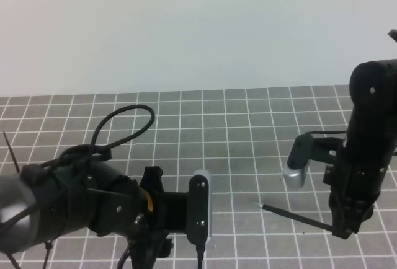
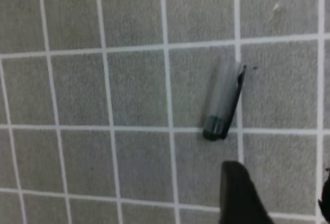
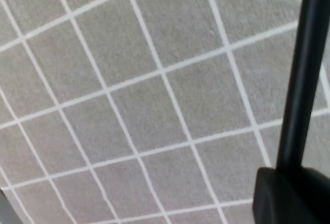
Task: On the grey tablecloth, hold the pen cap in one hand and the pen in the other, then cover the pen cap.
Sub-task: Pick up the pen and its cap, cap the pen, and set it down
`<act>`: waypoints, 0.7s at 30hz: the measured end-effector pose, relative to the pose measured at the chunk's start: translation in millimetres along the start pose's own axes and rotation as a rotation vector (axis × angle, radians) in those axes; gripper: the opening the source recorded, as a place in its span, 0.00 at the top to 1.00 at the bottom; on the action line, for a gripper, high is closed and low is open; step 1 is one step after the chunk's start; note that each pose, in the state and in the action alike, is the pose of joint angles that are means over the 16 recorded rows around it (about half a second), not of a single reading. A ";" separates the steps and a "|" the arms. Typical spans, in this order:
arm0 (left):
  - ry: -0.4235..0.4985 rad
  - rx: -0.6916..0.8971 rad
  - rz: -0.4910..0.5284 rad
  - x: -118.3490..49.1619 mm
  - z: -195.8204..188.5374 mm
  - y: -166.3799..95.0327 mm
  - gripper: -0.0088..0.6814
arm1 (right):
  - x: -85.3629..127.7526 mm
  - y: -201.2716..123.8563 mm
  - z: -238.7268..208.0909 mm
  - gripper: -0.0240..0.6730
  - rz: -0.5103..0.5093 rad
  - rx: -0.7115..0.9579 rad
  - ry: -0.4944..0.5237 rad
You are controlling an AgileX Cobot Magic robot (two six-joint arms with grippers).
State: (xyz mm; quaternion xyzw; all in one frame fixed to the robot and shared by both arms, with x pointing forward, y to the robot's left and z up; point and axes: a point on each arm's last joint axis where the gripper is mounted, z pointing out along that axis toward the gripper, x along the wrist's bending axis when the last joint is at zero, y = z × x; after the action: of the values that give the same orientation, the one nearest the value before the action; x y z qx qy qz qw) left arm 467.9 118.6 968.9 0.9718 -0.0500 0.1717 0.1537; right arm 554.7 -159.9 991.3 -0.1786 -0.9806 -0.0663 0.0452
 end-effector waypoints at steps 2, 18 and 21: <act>0.001 0.012 -0.019 2.1 2.0 0.1 0.52 | -1.4 -1.8 -0.4 0.97 0.012 -0.002 0.005; -0.063 0.080 0.027 27.0 31.5 11.2 0.56 | -3.3 -8.6 -2.0 0.97 0.065 0.001 0.048; -0.086 0.090 0.070 27.1 37.0 10.9 0.56 | -3.5 -9.2 -2.1 0.97 0.065 0.004 0.048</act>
State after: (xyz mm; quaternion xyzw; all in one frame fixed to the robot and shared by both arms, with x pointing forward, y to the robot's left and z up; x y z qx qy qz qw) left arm 503.4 95.4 948.3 0.9819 -0.0828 0.1370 0.1013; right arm 554.8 -169.9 991.9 -0.2087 -0.9731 -0.0670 0.0710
